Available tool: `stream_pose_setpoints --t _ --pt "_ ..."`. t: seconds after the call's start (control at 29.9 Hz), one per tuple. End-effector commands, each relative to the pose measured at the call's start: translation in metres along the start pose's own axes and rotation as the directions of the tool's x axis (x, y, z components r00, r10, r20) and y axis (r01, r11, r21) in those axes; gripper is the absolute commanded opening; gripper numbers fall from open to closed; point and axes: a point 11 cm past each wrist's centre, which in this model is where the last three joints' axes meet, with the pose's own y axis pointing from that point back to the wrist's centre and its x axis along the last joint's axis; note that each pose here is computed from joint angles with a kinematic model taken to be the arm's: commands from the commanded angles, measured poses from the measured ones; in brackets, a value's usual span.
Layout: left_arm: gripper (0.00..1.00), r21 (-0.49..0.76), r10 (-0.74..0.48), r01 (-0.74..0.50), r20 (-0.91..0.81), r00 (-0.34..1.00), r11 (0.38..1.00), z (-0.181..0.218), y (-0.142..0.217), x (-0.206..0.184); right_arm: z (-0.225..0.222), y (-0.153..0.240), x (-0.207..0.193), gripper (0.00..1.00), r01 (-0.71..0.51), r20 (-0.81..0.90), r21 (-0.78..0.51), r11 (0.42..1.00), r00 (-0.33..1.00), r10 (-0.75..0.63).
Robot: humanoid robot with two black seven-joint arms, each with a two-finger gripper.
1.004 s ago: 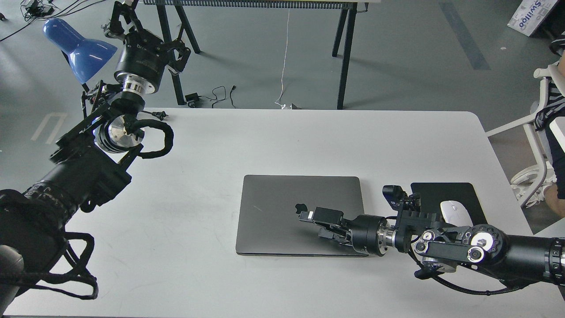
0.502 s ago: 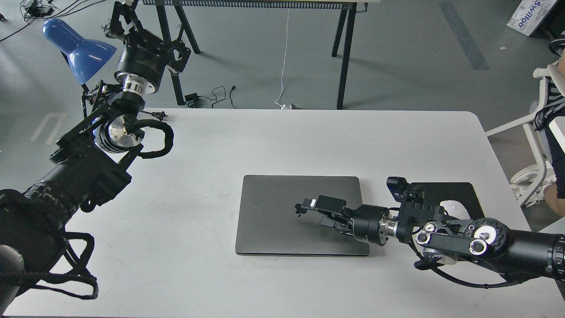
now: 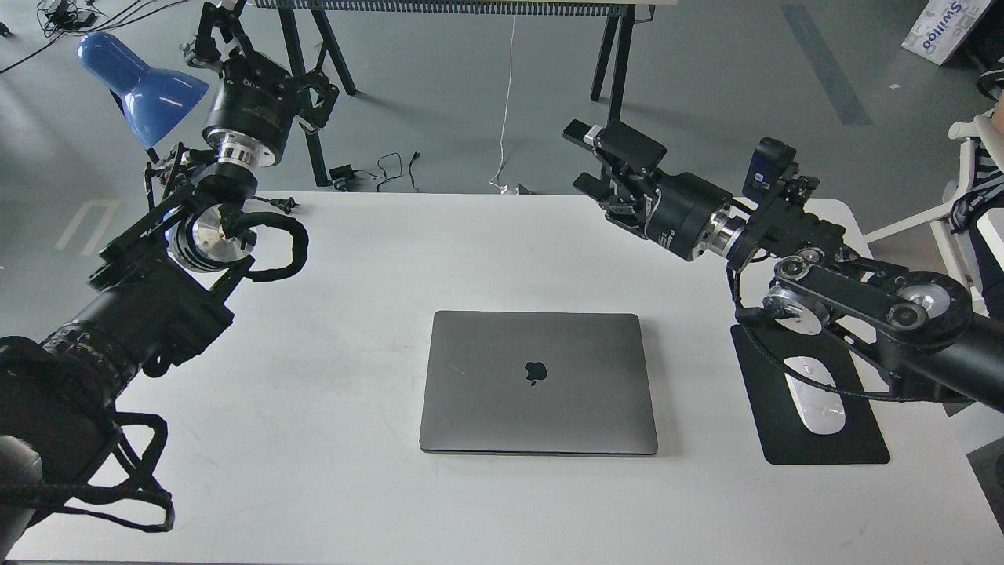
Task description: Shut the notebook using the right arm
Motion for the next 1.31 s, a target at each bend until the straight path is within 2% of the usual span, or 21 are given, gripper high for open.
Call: stream_pose_setpoints --t 0.0,0.27,0.37,0.57,0.7,1.0,1.27 --pt "1.0 0.0 0.0 0.0 0.0 1.0 1.0 0.0 0.0 0.0 -0.008 0.0 0.033 0.99 -0.133 0.002 0.031 0.991 0.991 0.133" --pt "1.0 0.0 0.001 -0.001 0.001 1.0 1.0 0.0 0.0 0.0 0.001 -0.003 0.072 0.99 -0.37 0.176 0.021 0.929 0.916 0.361" --pt "1.0 0.0 0.0 0.0 0.0 1.0 1.0 0.0 0.0 0.0 0.008 -0.006 0.078 0.99 -0.425 0.219 0.007 0.905 0.884 0.413" --pt "1.0 0.0 -0.002 0.002 -0.001 1.0 1.0 0.0 -0.001 -0.001 0.012 -0.011 0.076 0.99 -0.462 0.304 0.002 0.887 0.846 0.439" --pt "1.0 0.001 -0.001 0.001 -0.001 1.0 1.0 -0.001 0.0 0.0 0.016 -0.004 0.089 0.99 -0.518 0.376 -0.01 0.855 0.79 0.484" --pt "1.0 0.002 -0.004 0.004 -0.004 1.0 1.0 -0.001 0.0 -0.002 0.032 0.014 0.099 0.99 -0.583 0.423 -0.025 0.812 0.73 0.538" --pt "1.0 0.002 -0.004 0.004 -0.004 1.0 1.0 -0.001 0.0 -0.002 0.044 0.02 0.095 0.99 -0.588 0.424 -0.052 0.807 0.718 0.551"
